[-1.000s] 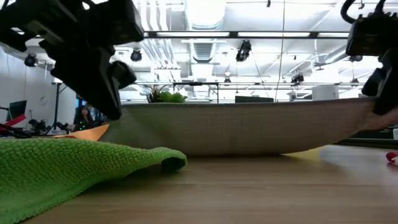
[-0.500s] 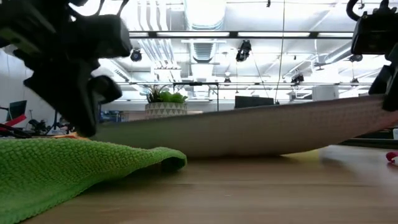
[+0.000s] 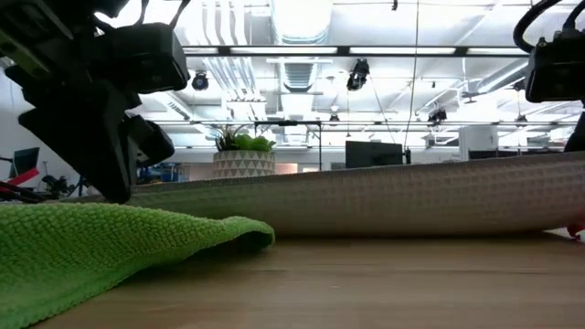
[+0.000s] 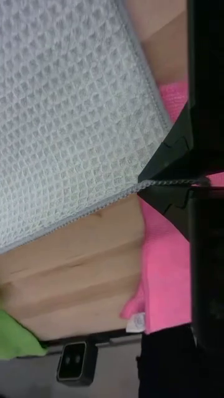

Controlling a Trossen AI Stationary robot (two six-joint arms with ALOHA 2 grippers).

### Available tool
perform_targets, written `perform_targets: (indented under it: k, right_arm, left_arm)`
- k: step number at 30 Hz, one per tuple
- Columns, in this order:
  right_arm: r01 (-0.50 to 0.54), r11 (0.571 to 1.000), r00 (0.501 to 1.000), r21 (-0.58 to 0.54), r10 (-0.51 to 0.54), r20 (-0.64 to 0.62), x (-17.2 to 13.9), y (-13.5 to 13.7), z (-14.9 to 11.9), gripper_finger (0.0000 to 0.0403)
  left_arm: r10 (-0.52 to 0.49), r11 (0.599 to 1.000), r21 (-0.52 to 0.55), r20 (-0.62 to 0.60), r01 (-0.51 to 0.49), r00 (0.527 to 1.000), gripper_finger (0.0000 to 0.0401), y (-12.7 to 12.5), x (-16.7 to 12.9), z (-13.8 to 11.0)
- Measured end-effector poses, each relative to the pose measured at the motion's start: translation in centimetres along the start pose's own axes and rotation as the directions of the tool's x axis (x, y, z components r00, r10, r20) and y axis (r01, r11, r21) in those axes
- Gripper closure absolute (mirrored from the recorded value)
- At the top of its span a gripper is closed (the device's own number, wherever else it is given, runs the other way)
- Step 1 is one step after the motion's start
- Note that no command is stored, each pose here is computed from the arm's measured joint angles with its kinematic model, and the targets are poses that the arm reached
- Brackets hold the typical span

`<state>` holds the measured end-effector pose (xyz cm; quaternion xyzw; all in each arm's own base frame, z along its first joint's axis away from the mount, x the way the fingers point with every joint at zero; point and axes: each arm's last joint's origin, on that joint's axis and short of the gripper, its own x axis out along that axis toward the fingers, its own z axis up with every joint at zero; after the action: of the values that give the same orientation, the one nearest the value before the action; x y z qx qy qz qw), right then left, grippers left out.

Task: Fold microfiber towels
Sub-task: Fold the gray microfiber cloth

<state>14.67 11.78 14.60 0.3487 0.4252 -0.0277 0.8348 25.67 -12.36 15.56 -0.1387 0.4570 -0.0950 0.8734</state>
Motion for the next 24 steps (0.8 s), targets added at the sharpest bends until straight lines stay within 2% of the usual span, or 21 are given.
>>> perform_targets:
  k: [4,14,24]
  right_arm:
    - [-0.043,0.999,0.999,0.011,0.043,0.010,0.1,0.1,0.0,0.0394]
    - [-0.055,0.998,0.998,0.016,0.055,0.020,-0.1,0.7,0.4,0.0394]
    - [-0.023,0.995,0.998,0.094,0.017,0.066,0.2,0.0,1.6,0.0394]
  left_arm:
    - [-0.049,0.999,-0.001,-0.016,0.049,0.999,0.0401,-0.2,0.0,0.0]
    - [-0.074,0.997,0.011,-0.004,0.074,0.997,0.0401,-0.3,-0.5,0.2]
    - [-0.064,0.998,-0.006,0.055,0.064,0.996,0.0401,1.4,-1.8,0.1]
